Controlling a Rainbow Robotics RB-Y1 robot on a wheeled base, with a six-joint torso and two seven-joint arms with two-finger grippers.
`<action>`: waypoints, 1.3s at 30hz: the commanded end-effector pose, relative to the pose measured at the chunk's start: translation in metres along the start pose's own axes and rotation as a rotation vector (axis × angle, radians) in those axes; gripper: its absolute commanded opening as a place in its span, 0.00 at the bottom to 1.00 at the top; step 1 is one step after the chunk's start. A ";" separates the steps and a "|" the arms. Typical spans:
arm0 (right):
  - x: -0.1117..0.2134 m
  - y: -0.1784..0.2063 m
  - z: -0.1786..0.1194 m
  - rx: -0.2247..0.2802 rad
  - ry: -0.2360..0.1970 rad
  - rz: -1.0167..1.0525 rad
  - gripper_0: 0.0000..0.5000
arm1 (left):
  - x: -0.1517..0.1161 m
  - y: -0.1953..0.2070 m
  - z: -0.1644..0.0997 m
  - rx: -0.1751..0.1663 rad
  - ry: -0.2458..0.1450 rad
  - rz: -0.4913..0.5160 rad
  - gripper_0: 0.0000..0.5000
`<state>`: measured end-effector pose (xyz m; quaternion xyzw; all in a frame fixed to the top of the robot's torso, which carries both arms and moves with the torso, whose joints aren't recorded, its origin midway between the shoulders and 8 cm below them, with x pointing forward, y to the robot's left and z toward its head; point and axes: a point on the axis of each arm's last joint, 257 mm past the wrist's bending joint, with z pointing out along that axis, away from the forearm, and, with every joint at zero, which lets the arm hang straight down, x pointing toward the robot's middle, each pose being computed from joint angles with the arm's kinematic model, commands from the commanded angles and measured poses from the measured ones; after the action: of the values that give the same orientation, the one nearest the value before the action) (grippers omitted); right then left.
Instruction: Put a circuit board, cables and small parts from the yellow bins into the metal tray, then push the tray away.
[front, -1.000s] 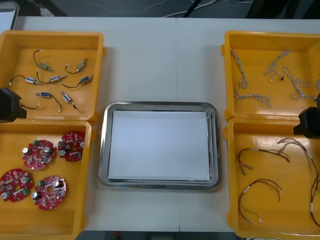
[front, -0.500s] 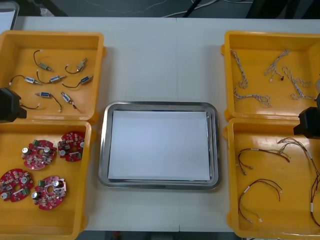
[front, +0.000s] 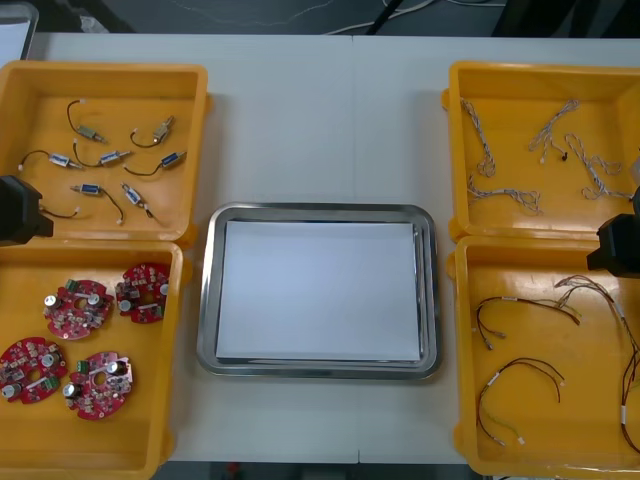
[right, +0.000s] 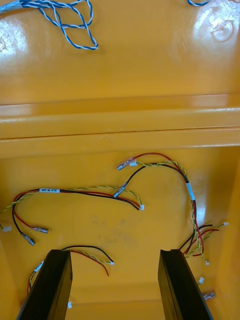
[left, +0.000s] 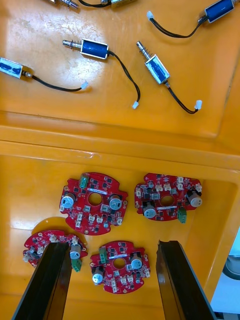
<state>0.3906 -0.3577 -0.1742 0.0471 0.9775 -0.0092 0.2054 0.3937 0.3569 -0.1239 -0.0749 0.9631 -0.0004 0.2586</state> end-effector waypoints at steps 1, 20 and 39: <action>0.003 0.003 -0.001 0.002 -0.010 -0.059 1.00 | -0.007 0.015 -0.011 -0.038 -0.028 0.072 1.00; 0.003 0.003 -0.001 0.002 -0.010 -0.059 1.00 | -0.007 0.015 -0.011 -0.038 -0.028 0.072 1.00; -0.003 -0.005 -0.008 -0.006 -0.035 -0.015 1.00 | 0.020 0.004 0.009 0.004 0.042 0.062 1.00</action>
<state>0.3900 -0.3593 -0.1748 0.0500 0.9774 -0.0098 0.2053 0.3908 0.3566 -0.1295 -0.0767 0.9646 -0.0024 0.2524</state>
